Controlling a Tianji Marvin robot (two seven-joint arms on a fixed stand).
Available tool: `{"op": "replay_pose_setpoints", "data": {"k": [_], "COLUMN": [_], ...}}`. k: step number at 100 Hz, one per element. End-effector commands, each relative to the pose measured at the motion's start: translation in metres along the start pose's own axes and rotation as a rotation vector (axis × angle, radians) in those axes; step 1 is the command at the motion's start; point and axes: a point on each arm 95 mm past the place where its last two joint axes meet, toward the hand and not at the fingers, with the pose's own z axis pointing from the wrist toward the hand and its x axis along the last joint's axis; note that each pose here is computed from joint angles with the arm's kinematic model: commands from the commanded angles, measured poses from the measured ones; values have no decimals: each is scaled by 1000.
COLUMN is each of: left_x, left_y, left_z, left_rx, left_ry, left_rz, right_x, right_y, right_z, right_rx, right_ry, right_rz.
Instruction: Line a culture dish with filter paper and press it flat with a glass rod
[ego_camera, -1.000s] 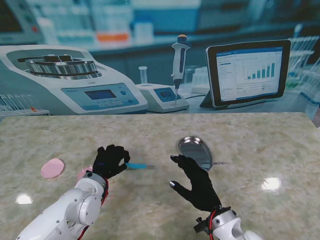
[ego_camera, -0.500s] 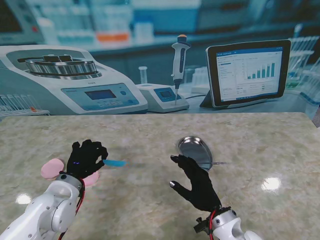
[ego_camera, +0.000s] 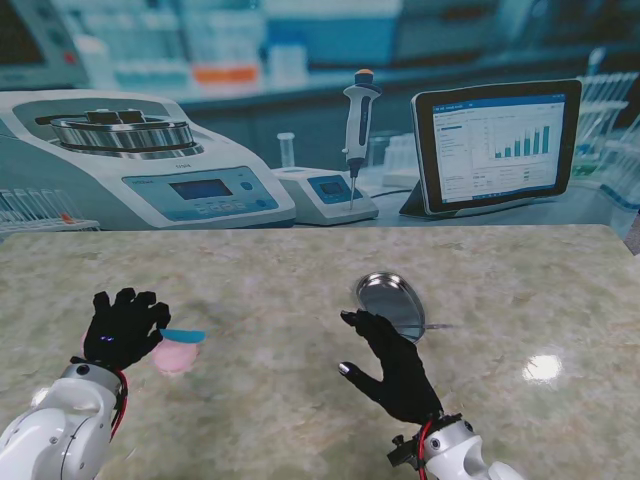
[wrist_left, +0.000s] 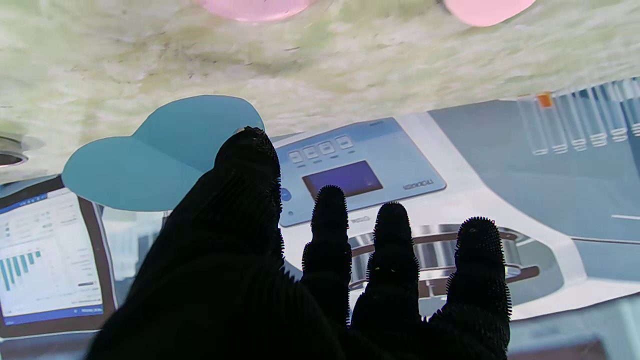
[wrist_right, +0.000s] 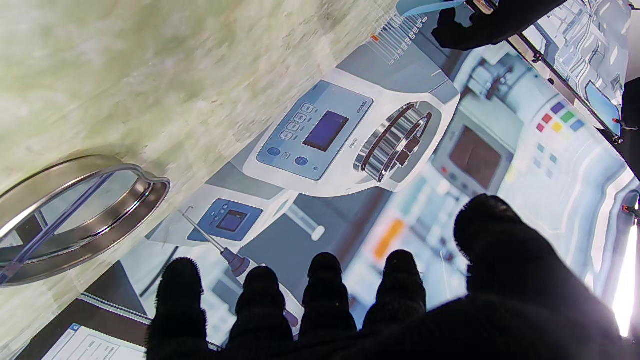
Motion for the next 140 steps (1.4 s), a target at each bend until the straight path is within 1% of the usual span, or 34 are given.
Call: {"op": "replay_pose_setpoints", "data": {"k": [1,10,22,37,54,62,85,112,140], "left_x": [-5,-10,-17,-24,-31,-31,-25,-22,-20], "left_y": [6,10,14,19,25,28,33,40,46], "left_z": [-6,-11,-16,-23,-29,-30,-24,-8,2], "left_rx": [-14,-17,-38,-56,-53,-43,-15,-43,-50], "left_ry": [-22,-43,-66,-82,-90,-95,-92,-113,-122], "left_rz": [8,24,39,59,102,107,124,152,165], "right_x": [3,4,5,6,6,6,6,5,4], "right_y": [-2,-2,-2,-1,0,0,0,1,2], "right_z": [-2,-2,-2,-3,-3,-3,-2,-3,-3], "right_rx": [3,5,7,2,-5,-4,-4,-9,-9], "right_ry": [-4,-4,-4,-6,-8,-8,-10,-14,-15], "right_rz": [9,9,7,6,5,5,5,7,6]}}
